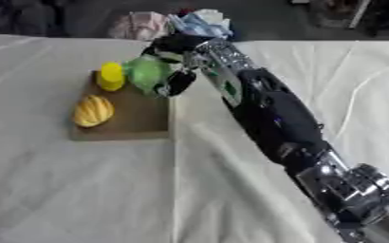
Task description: Pick up objects on the table and place them in the box.
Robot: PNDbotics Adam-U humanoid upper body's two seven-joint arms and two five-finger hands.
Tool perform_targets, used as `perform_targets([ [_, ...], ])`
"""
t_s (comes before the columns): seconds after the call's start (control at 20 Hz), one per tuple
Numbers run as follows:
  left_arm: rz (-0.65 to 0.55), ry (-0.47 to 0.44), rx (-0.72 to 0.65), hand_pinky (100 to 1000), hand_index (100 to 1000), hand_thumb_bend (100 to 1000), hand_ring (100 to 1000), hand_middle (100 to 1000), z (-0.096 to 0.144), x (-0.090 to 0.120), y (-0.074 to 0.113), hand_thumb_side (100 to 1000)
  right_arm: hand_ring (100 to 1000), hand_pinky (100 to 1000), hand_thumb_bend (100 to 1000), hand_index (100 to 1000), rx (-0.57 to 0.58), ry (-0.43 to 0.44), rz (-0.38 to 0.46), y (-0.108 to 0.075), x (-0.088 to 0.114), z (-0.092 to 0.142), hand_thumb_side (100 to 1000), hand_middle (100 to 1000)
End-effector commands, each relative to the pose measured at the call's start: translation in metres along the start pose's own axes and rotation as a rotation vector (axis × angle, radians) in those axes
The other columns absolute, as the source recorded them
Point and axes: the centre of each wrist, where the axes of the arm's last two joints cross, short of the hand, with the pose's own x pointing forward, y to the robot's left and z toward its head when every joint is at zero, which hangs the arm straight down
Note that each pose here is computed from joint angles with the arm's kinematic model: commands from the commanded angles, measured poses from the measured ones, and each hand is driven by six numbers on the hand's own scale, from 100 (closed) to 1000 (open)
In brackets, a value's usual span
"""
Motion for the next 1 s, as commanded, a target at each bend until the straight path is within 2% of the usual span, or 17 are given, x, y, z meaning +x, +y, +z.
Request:
perform_targets([
  [0.05, 0.004, -0.029, -0.006, 719, 806, 248, 824, 718, -0.004, 0.006, 0.000, 393, 780, 802, 100, 731, 0.017, 0.010, 0.038, 0.000, 0.006, -0.011, 344, 721],
  [0.2, 0.005, -0.028, -0.007, 718, 806, 248, 825, 718, -0.004, 0.006, 0.000, 393, 789, 807, 101, 819, 0.029, 0.033, 0.038, 0.015, 0.010, -0.019, 412, 748],
  [0.35, 0.006, -0.028, -0.009, 718, 806, 249, 825, 718, -0.004, 0.006, -0.001, 393, 804, 814, 207, 916, 0.007, 0.064, 0.066, 0.020, 0.013, -0.023, 524, 782],
  [0.45, 0.006, -0.028, -0.009, 718, 806, 250, 825, 718, -0.004, 0.006, -0.001, 393, 816, 820, 242, 958, -0.015, 0.078, 0.084, 0.020, 0.013, -0.023, 574, 811],
  [0.75, 0.006, -0.026, -0.009, 718, 807, 251, 825, 718, -0.004, 0.006, -0.001, 393, 840, 839, 349, 992, -0.077, 0.101, 0.150, 0.002, 0.012, -0.017, 612, 855],
  [1.0, 0.006, -0.025, -0.010, 718, 807, 251, 826, 719, -0.003, 0.005, -0.001, 393, 863, 862, 453, 1000, -0.094, 0.101, 0.238, -0.018, 0.013, -0.012, 630, 883],
])
